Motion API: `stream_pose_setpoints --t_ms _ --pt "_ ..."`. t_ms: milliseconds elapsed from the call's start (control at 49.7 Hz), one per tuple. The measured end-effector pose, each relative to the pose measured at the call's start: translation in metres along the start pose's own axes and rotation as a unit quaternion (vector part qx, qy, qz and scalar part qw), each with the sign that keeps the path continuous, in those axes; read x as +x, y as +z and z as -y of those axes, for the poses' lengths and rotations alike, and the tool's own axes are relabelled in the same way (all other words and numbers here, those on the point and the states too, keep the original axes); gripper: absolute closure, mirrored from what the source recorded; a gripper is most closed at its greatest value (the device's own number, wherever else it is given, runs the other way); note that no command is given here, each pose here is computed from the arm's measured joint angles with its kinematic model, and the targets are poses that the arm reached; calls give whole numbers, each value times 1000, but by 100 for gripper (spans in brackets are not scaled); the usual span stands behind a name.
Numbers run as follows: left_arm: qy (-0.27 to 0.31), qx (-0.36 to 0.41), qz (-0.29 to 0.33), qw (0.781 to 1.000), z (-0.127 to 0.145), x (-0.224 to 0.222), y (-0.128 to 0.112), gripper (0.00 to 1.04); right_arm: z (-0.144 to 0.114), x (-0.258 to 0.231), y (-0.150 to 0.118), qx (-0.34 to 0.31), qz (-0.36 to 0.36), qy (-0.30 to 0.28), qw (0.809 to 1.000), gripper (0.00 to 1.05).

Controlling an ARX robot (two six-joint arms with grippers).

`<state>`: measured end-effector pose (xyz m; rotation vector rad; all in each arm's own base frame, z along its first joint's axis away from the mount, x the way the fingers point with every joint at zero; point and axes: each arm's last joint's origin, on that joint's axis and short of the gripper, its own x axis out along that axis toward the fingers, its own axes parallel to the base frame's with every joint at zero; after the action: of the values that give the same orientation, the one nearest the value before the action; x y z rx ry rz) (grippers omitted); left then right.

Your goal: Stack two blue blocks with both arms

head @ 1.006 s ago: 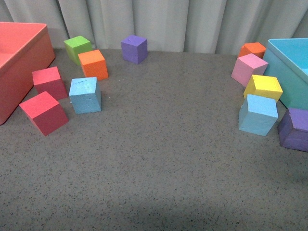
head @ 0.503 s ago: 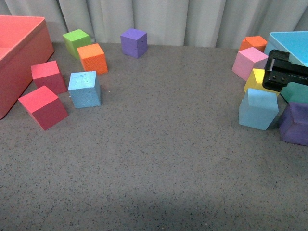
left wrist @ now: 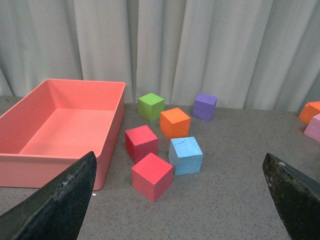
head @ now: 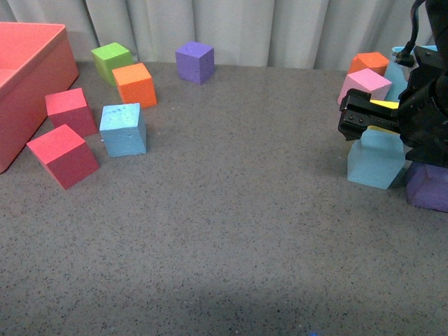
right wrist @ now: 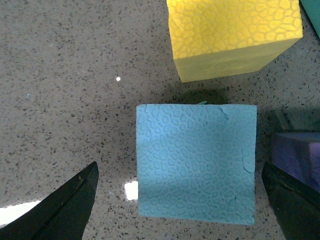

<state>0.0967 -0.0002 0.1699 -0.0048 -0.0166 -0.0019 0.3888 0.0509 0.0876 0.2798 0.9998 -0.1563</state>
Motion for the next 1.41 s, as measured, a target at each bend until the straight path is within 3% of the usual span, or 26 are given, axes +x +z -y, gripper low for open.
stream_pose_setpoints --t_ms 181,362,503,805,1147,1408 --pt "0 0 0 1000 0 0 0 7 -2 22 2 -4 -29 -26 999 11" --pt "0 0 0 1000 0 0 0 7 -6 33 4 -10 -60 -48 997 46" --pt "0 0 0 1000 0 0 0 7 -10 31 8 -11 -55 -43 998 56" --pt "0 0 0 1000 0 0 0 7 -37 27 1 -42 -63 5 997 58" --pt "0 0 0 1000 0 0 0 7 -121 23 -20 -113 -74 79 988 59" --pt "0 0 0 1000 0 0 0 7 -154 35 -29 -137 -78 87 984 59"
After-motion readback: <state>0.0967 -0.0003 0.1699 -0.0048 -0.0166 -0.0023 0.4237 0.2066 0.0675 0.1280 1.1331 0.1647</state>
